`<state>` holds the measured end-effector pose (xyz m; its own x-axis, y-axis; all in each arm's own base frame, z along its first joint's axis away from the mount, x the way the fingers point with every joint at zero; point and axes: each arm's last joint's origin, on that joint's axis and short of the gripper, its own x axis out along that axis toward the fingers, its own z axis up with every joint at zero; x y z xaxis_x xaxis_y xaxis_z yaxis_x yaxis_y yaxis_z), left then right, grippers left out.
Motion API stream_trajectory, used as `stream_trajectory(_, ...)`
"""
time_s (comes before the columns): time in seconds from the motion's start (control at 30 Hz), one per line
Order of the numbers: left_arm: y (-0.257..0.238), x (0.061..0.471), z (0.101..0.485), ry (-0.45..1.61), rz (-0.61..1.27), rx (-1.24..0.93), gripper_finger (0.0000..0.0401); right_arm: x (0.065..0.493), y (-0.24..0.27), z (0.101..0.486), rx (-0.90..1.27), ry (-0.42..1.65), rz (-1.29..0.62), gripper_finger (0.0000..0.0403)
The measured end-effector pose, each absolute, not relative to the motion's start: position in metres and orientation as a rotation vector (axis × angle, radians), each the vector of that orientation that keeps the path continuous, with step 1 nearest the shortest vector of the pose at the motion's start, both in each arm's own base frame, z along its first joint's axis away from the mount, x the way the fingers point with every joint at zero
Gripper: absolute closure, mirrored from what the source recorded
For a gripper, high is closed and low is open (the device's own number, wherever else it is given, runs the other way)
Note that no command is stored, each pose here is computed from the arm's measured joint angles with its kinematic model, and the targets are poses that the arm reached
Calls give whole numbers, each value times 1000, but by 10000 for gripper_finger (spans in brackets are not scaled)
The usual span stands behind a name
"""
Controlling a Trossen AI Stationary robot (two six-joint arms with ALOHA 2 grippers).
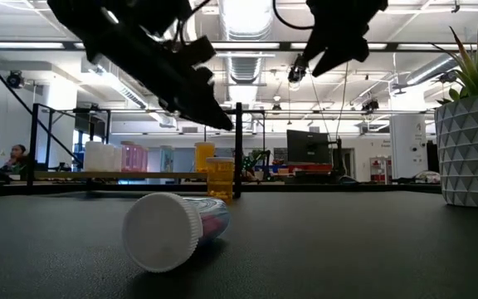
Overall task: Pick and place medicine bottles onto shelf by color
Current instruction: Put the orange capsule bottle into the shelf
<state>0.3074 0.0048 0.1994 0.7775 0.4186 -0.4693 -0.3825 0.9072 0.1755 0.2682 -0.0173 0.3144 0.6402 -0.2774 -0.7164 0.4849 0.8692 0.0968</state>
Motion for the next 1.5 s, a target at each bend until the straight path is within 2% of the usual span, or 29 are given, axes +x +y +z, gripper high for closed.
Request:
stream_trajectory(0.27,6,321,178,513,492,74,167,254,-17,299,287,798,-448,140)
stream_trajectory(0.57,8,322,167,499,560,-96,167,240,-16,286,283,818,-453,148)
stream_trajectory(1.0,9,326,142,544,629,-157,168,231,-16,289,281,786,-444,149)
stream_trajectory(1.3,9,326,145,521,637,-200,211,231,-16,290,279,779,-441,151)
stream_trajectory(1.5,9,326,148,513,634,-203,209,231,-16,290,280,780,-441,154)
